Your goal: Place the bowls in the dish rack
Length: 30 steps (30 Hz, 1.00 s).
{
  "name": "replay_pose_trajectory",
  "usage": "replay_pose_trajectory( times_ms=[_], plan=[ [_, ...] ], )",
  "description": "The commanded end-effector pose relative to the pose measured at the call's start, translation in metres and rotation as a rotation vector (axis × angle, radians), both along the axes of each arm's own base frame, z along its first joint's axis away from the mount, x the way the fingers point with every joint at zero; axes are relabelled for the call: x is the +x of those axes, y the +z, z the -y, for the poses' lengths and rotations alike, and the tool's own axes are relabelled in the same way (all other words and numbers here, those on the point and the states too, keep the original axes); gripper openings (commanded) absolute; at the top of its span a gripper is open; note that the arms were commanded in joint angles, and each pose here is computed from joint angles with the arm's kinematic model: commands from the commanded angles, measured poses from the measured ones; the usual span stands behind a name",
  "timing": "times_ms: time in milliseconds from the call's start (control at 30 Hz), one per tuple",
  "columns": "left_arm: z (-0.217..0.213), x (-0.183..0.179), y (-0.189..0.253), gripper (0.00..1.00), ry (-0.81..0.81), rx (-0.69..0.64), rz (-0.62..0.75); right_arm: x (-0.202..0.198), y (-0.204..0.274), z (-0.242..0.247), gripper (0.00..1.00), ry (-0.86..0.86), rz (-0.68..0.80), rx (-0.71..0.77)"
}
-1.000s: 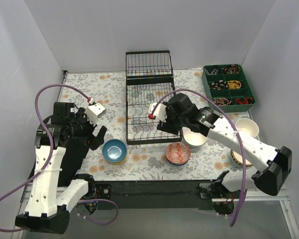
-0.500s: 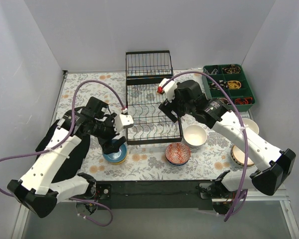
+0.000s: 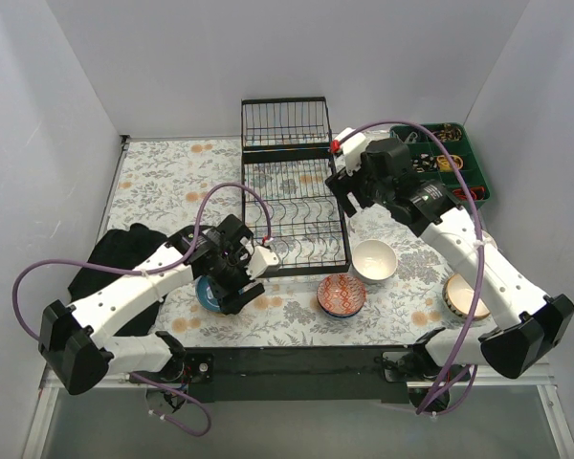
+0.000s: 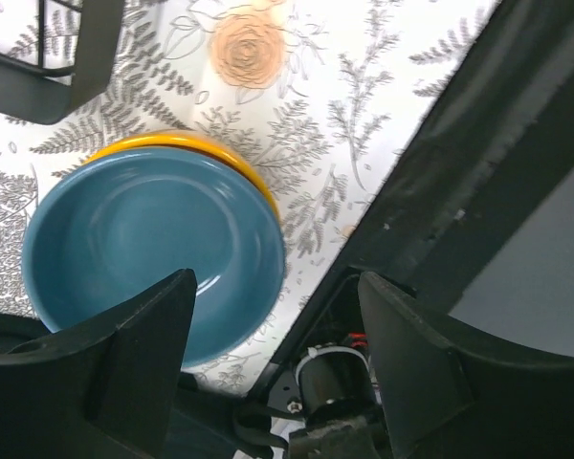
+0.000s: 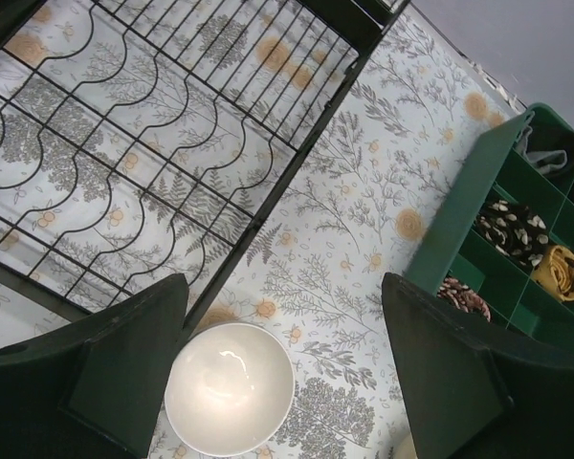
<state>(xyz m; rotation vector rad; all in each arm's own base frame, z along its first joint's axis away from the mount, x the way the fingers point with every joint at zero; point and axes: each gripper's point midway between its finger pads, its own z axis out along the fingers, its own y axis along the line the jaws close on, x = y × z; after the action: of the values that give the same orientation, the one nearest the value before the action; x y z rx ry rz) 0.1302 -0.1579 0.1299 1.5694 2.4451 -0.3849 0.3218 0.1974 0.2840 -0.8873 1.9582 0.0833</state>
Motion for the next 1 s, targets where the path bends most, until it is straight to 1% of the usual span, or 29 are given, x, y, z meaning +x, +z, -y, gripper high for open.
replay_pose_trajectory(
  times_ms=[0,233,433,467,567,600,667,700,767,833,933,967],
  plan=[
    [-0.003,0.023,-0.01,0.68,0.074,0.039,0.108,-0.002,0.017,0.008,0.9,-0.027,0.043,0.081],
    [-0.007,0.025,-0.03,0.64,0.091,0.077,0.104,-0.004,0.018,0.014,0.9,-0.032,0.046,0.099],
    [-0.015,0.017,-0.042,0.61,0.084,0.105,0.075,-0.005,0.013,0.012,0.89,-0.017,0.03,0.109],
    [-0.016,0.016,-0.043,0.59,0.083,0.109,0.072,-0.006,0.012,0.011,0.89,-0.015,0.027,0.111],
    [-0.019,0.014,-0.044,0.57,0.076,0.118,0.072,-0.006,0.008,0.012,0.89,-0.018,0.022,0.113],
    [-0.02,0.013,-0.045,0.52,0.075,0.12,0.068,-0.006,0.008,0.011,0.89,-0.016,0.021,0.117],
    [-0.022,0.01,-0.046,0.47,0.069,0.127,0.055,-0.007,0.004,0.011,0.88,-0.014,0.01,0.117],
    [-0.022,0.008,-0.046,0.39,0.068,0.125,0.053,-0.008,0.003,0.01,0.88,-0.012,0.005,0.122],
    [-0.023,0.007,-0.042,0.32,0.064,0.125,0.05,-0.008,0.003,0.01,0.88,-0.01,0.005,0.125],
    [-0.023,0.007,-0.037,0.23,0.065,0.117,0.051,-0.008,0.004,0.009,0.88,-0.008,0.005,0.124],
    [-0.021,0.004,-0.026,0.16,0.066,0.109,0.039,-0.006,0.005,0.011,0.88,-0.013,0.011,0.119],
    [-0.023,0.002,-0.023,0.15,0.064,0.11,0.036,-0.007,0.005,0.011,0.88,-0.013,0.01,0.118]
  ],
)
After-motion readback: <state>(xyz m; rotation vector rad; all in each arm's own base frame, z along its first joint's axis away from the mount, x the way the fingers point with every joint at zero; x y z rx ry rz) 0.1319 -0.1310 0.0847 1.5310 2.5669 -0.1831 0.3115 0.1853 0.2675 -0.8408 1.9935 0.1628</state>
